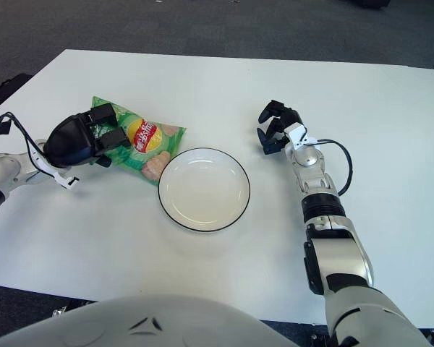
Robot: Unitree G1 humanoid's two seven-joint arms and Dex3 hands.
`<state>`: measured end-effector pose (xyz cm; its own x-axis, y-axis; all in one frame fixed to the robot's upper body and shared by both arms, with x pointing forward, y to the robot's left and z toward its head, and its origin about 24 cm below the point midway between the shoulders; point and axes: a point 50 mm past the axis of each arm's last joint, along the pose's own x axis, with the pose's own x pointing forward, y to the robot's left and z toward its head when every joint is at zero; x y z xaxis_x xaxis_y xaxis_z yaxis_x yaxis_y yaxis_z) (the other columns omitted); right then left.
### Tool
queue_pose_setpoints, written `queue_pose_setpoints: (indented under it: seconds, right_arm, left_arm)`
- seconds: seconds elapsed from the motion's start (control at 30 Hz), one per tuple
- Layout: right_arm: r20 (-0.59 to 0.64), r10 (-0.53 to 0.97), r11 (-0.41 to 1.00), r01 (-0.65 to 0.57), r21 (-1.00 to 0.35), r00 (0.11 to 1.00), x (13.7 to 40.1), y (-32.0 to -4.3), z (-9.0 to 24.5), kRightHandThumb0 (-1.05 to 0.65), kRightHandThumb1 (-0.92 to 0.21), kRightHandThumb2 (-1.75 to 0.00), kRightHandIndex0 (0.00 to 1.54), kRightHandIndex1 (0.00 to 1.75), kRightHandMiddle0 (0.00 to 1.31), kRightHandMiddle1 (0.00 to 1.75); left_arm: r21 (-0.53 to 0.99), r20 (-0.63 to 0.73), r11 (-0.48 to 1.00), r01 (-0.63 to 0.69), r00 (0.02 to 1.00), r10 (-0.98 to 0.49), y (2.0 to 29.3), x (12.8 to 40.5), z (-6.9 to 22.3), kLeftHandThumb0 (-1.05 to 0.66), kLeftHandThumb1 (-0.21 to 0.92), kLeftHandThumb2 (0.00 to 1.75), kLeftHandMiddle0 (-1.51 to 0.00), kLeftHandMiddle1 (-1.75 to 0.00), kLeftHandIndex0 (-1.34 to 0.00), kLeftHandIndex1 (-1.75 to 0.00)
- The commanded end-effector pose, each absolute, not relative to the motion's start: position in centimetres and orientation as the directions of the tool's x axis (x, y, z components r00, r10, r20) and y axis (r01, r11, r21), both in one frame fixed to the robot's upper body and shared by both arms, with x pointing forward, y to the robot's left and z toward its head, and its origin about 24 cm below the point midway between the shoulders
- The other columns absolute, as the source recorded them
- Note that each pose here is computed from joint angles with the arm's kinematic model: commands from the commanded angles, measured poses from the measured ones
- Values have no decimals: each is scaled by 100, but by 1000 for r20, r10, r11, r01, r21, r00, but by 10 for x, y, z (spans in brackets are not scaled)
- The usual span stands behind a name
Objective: Put the snack into the plate.
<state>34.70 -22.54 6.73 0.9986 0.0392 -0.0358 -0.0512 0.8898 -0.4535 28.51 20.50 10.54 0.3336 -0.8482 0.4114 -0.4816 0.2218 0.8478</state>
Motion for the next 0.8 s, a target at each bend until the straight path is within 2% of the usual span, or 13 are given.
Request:
queue_pose_setpoints:
  seconds: [0.0,0.33,0.53,0.77]
  right_arm:
    - [-228,25,872,-132,-471,973,328,-228,25,-1,-4,-164,82,175,60,173]
    - [-230,20,868,-131,-479,973,329,-227,24,-1,-4,-162,82,175,62,169]
    - [-233,11,872,-123,-475,973,330,-226,24,-1,-7,-158,79,175,62,166]
    - [-235,14,865,-130,-484,972,332,-225,24,-1,-7,-156,78,175,63,164]
  left_arm:
    - [838,418,221,-499,328,-847,204,286,105,0,14,151,-77,-169,-50,-175]
    - [778,497,256,-574,312,-809,208,285,114,0,12,154,-79,-169,-52,-175]
    - [651,603,237,-721,302,-738,226,287,156,0,7,160,-81,-171,-56,-175]
    - [561,685,256,-787,268,-677,219,285,173,0,2,165,-84,-172,-60,-175]
